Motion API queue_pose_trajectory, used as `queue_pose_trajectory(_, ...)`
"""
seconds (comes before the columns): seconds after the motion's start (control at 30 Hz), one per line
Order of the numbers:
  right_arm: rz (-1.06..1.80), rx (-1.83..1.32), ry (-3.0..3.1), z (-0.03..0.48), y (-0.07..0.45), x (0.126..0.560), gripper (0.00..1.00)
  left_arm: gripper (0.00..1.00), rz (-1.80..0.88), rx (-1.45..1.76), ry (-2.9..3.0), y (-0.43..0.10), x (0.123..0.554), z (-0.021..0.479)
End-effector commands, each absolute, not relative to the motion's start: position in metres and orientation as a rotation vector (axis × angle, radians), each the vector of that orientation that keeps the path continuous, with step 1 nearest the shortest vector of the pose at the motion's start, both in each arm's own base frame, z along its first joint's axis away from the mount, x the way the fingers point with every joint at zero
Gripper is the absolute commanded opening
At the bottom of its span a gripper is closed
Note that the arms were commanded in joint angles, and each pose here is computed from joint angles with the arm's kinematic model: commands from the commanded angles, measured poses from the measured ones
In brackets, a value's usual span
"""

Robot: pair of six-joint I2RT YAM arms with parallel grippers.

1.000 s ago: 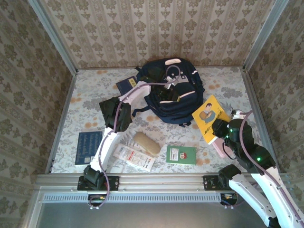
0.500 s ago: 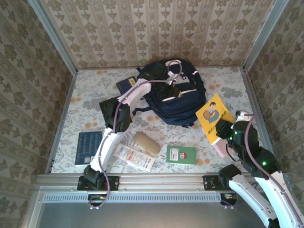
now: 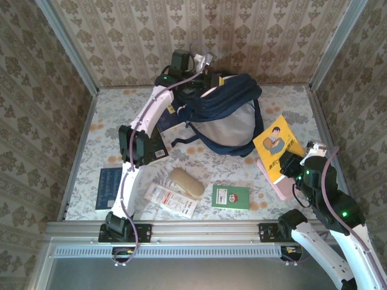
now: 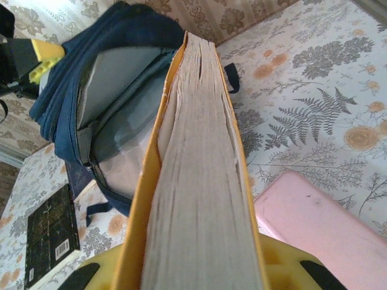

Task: Pack the student bag
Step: Open the student bag at the top-center of the table, then place the book in the student bag.

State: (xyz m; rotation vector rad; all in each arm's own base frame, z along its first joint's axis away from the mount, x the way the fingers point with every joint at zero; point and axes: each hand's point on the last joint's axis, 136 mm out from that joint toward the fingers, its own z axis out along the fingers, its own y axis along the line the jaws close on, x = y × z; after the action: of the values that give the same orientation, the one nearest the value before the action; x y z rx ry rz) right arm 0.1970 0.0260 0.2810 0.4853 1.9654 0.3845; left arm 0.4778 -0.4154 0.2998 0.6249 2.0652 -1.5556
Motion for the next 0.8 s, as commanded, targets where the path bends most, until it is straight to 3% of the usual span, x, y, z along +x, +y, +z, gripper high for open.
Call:
queue_pose_trajectory(0.0,0.550,0.466,1.873,0.309,0.048,0.216,0.00,0.00,-1.643,0.755,1.777,-0.409,0.440,0.411)
queue_pose_trajectory(0.23,0.748,0.446,1.883,0.324,0.088,0.262,0.00,0.00,-1.689,0.831,1.750,-0.421,0.411,0.423)
queue_pose_trajectory(0.5,1.043,0.646,1.858,0.295,0.090,0.328,0.00,0.00,-1.742,0.852,1.701,-0.422,0.386,0.453)
queue_pose_trajectory(0.77,1.102,0.751,1.895,0.266,0.095,0.378,0.00,0.00,-1.829,0.897,1.618,-0.425,0.360,0.481)
